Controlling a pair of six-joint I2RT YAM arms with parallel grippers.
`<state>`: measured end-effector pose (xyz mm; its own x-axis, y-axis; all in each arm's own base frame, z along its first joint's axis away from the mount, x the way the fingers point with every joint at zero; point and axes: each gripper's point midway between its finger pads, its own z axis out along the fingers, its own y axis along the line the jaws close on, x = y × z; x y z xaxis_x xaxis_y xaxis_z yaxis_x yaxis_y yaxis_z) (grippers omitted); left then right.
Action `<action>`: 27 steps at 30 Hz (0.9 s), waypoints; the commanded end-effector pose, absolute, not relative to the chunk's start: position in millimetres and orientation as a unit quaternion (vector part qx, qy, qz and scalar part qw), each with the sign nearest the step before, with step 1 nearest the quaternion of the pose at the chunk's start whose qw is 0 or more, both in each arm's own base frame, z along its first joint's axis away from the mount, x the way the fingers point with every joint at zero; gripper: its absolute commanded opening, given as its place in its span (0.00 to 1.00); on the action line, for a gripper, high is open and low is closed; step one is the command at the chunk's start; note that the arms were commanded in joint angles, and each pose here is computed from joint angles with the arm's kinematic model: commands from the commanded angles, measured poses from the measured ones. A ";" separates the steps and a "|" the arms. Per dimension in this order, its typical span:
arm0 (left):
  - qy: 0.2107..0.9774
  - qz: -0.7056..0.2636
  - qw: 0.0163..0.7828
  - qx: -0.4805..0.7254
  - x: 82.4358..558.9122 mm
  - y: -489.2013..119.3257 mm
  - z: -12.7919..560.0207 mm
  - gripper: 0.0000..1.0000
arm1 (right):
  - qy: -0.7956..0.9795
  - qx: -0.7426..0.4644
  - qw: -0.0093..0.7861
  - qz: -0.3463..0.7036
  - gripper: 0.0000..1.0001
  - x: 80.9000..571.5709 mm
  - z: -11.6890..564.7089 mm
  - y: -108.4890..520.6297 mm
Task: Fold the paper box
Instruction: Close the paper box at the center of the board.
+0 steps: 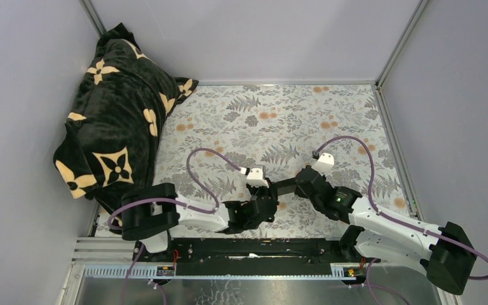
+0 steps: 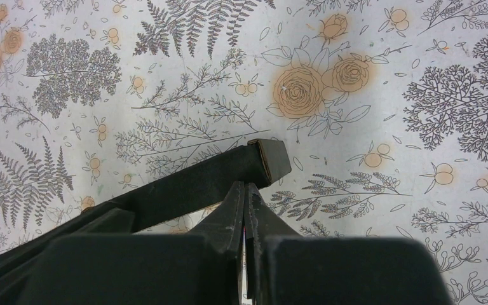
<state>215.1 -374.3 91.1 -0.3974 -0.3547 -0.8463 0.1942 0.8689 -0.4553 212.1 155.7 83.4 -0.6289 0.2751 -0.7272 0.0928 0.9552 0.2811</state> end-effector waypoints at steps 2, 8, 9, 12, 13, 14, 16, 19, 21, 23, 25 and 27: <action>0.817 -0.186 0.545 0.006 218.1 -336.9 78.1 0.22 | 0.922 0.076 0.371 0.081 0.00 194.9 62.8 148.4; 0.810 -0.200 0.552 0.008 217.9 -329.8 102.3 0.21 | 0.922 0.073 0.371 0.081 0.00 196.6 65.6 150.8; 0.808 -0.205 0.552 0.009 217.0 -329.6 104.5 0.20 | 0.922 0.074 0.372 0.081 0.00 197.3 66.3 151.0; 0.806 -0.217 0.551 0.009 214.8 -329.3 108.5 0.16 | 0.922 0.073 0.371 0.084 0.00 197.3 66.1 152.7; 0.805 -0.221 0.550 0.011 214.1 -329.7 108.7 0.14 | 0.922 0.074 0.370 0.085 0.00 197.2 65.5 152.9; 0.805 -0.225 0.549 0.012 213.4 -331.0 109.9 0.11 | 0.922 0.073 0.369 0.085 0.00 197.0 65.5 153.5; 0.807 -0.229 0.544 0.018 211.6 -333.3 108.7 0.08 | 0.923 0.073 0.369 0.085 0.00 197.0 65.2 153.2; 0.810 -0.236 0.537 0.023 208.6 -336.4 105.7 0.00 | 0.922 0.073 0.370 0.085 0.00 197.3 65.7 153.4; 0.812 -0.240 0.531 0.024 206.6 -337.2 102.6 0.00 | 0.922 0.073 0.370 0.084 0.00 197.2 65.2 153.0; 0.814 -0.242 0.528 0.025 205.4 -337.2 100.2 0.00 | 0.922 0.073 0.369 0.086 0.00 197.0 65.1 153.6; 0.813 -0.247 0.526 0.026 204.5 -338.7 99.6 0.00 | 0.923 0.074 0.369 0.086 0.00 196.9 64.1 153.5; 0.814 -0.248 0.524 0.028 203.7 -340.4 98.9 0.00 | 0.923 0.073 0.368 0.086 0.00 196.0 62.7 153.5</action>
